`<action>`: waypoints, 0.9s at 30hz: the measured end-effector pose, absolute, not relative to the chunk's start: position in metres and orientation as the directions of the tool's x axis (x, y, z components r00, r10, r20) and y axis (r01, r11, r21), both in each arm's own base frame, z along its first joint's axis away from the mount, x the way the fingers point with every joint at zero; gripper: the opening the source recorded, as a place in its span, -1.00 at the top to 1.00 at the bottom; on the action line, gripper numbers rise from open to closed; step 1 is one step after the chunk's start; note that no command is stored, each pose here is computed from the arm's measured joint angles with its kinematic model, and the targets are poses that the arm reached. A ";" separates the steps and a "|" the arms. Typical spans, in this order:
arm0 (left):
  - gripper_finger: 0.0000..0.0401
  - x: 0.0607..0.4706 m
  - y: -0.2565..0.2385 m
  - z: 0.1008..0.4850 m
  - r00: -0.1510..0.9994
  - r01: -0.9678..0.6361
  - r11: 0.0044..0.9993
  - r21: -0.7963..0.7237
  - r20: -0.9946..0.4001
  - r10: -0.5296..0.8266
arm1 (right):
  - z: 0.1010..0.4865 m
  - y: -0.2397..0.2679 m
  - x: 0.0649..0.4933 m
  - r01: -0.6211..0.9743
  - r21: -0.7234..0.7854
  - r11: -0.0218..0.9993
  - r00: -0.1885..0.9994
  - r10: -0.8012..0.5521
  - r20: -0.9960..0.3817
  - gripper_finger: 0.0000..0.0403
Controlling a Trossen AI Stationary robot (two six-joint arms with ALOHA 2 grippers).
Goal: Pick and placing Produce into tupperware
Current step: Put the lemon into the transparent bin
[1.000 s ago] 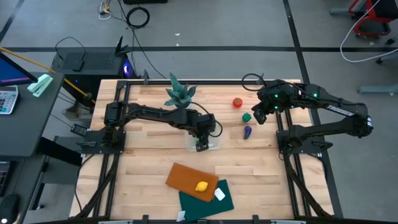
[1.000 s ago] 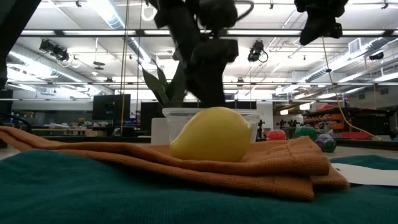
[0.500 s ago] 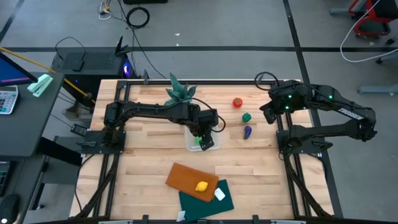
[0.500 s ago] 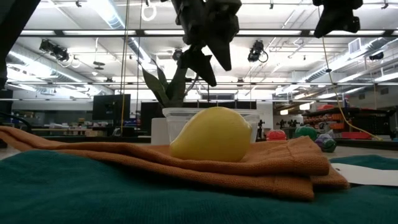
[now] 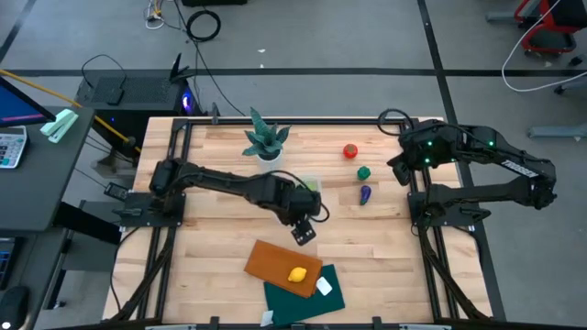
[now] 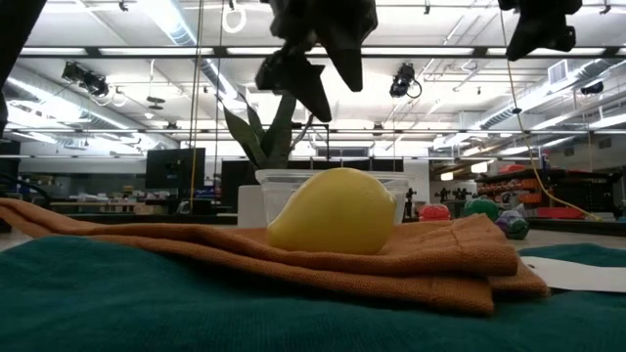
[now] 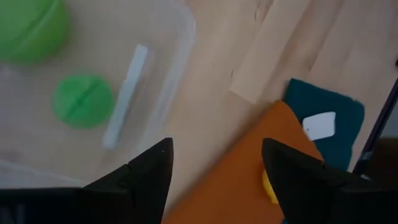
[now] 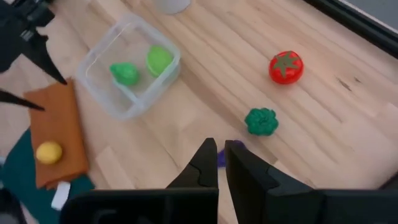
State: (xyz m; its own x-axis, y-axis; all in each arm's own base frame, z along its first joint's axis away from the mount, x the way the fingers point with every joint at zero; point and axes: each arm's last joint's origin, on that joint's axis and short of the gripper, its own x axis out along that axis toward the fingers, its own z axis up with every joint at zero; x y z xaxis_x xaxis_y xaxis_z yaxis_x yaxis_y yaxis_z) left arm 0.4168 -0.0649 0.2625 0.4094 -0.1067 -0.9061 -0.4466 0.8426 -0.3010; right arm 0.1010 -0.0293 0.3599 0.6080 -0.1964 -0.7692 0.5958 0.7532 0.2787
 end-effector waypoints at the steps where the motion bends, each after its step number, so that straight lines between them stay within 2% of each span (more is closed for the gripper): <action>1: -0.24 0.416 -0.070 0.263 0.411 -0.465 0.831 -0.305 -0.906 -0.102 | 0.360 -0.029 0.101 0.582 0.277 0.765 0.610 -0.186 -0.770 1.00; 6: -0.20 0.410 -0.099 0.263 0.413 -0.585 0.734 -0.345 -0.906 -0.097 | 0.357 -0.026 0.098 0.496 0.269 0.826 0.599 -0.101 -0.794 1.00; 11: -0.14 0.406 -0.126 0.264 0.438 -0.639 0.654 -0.404 -0.891 -0.122 | 0.356 -0.024 0.094 0.428 0.212 0.878 0.574 -0.083 -0.815 1.00; 19: -0.06 0.402 -0.161 0.267 0.507 -0.608 0.631 -0.483 -0.847 -0.160 | 0.356 -0.024 0.094 0.376 0.206 0.903 0.582 -0.057 -0.812 1.00; 24: -0.01 0.414 -0.180 0.255 0.571 -0.554 0.621 -0.555 -0.796 -0.202 | 0.356 -0.023 0.094 0.381 0.214 0.899 0.582 -0.053 -0.811 1.00; 27: 0.02 0.420 -0.185 0.242 0.559 -0.512 0.655 -0.555 -0.795 -0.236 | 0.356 -0.024 0.095 0.396 0.228 0.890 0.588 -0.055 -0.807 1.00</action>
State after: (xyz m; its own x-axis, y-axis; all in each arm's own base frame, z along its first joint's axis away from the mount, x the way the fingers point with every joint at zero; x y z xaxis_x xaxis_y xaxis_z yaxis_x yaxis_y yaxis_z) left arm 0.4204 -0.1852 0.2421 0.5591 -0.2364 -0.7947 -0.5122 0.6552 -0.5553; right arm 0.0947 -0.0236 0.3561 0.5877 -0.0548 -0.8073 0.3959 0.8896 0.2278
